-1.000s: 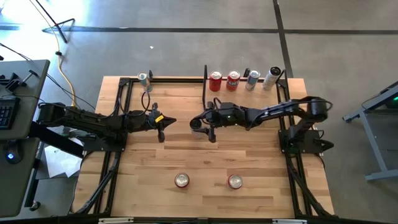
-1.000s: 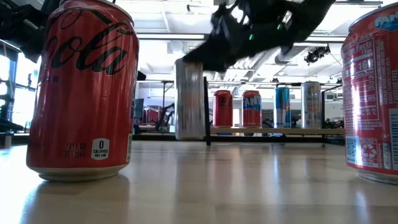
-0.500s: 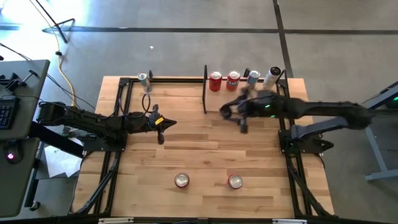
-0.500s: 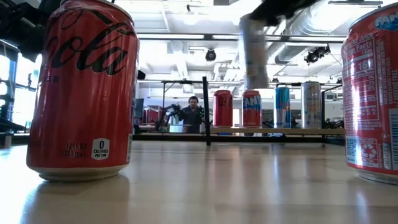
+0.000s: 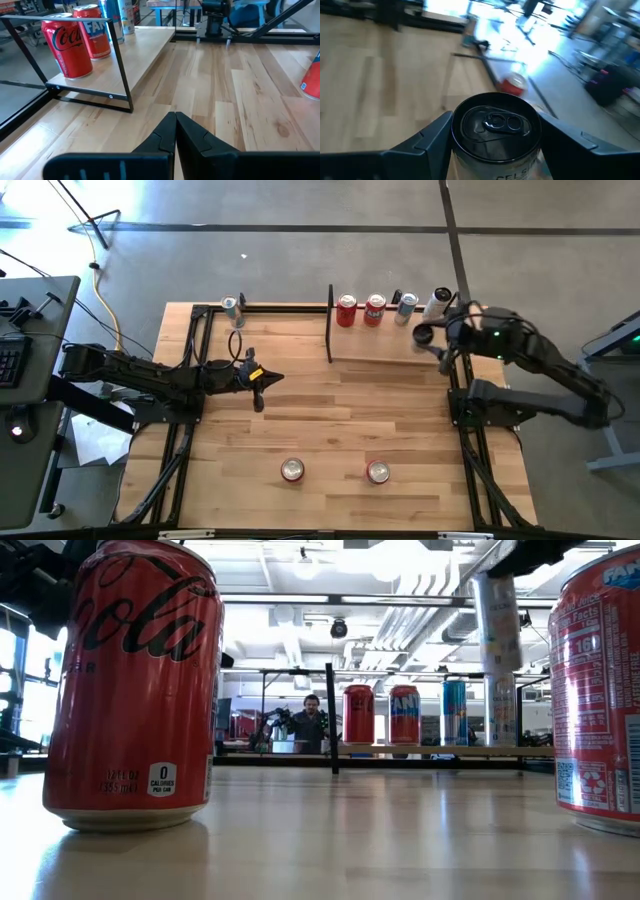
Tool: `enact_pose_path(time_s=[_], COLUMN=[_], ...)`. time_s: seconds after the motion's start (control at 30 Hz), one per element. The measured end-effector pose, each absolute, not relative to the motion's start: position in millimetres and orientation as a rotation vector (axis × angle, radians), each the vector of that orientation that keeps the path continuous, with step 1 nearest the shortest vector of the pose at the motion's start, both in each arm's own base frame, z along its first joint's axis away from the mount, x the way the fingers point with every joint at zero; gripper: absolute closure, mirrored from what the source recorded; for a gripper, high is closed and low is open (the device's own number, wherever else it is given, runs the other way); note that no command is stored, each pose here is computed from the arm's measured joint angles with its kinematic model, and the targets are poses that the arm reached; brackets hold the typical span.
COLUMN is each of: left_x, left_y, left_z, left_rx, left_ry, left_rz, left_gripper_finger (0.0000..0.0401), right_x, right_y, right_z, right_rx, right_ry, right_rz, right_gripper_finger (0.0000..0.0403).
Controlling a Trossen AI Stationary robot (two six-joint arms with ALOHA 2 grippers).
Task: Place canned beverage on shelf
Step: Put the white-yellow soda can on the shelf aligned with the other white-yellow soda can
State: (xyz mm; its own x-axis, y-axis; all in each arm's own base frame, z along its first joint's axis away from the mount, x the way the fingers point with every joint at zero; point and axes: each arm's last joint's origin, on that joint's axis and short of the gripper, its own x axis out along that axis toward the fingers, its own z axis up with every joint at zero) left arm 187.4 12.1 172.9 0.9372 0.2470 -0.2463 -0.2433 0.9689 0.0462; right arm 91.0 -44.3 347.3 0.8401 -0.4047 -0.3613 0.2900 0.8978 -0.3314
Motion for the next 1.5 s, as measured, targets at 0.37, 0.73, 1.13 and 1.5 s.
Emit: enact_pose_path(time_s=[0.37,0.73,1.13,1.5], left_x=[187.6,187.8,187.7,187.8], left_y=[9.1,-0.3,0.1,-0.1], left_z=[172.8,172.8,172.9,172.9], left_rx=[0.039,0.052,0.056,0.054], left_ry=[0.256,0.255,0.256,0.255], left_rz=[0.232,0.181,0.198,0.198], left_gripper_finger=[0.0401,0.0401,0.0401,0.0401], right_x=[71.3,74.0,87.3,90.9], right_y=[-64.2,-91.8,-111.3,-107.1], right_z=[333.3,288.5,269.3,237.3], right_rx=[-0.146,0.048,0.153,0.150], right_ry=[0.450,0.430,0.317,0.334], right_rz=[-0.565,-0.795,-0.890,-0.876], right_gripper_finger=[0.0165,0.0165,0.0165,0.0165])
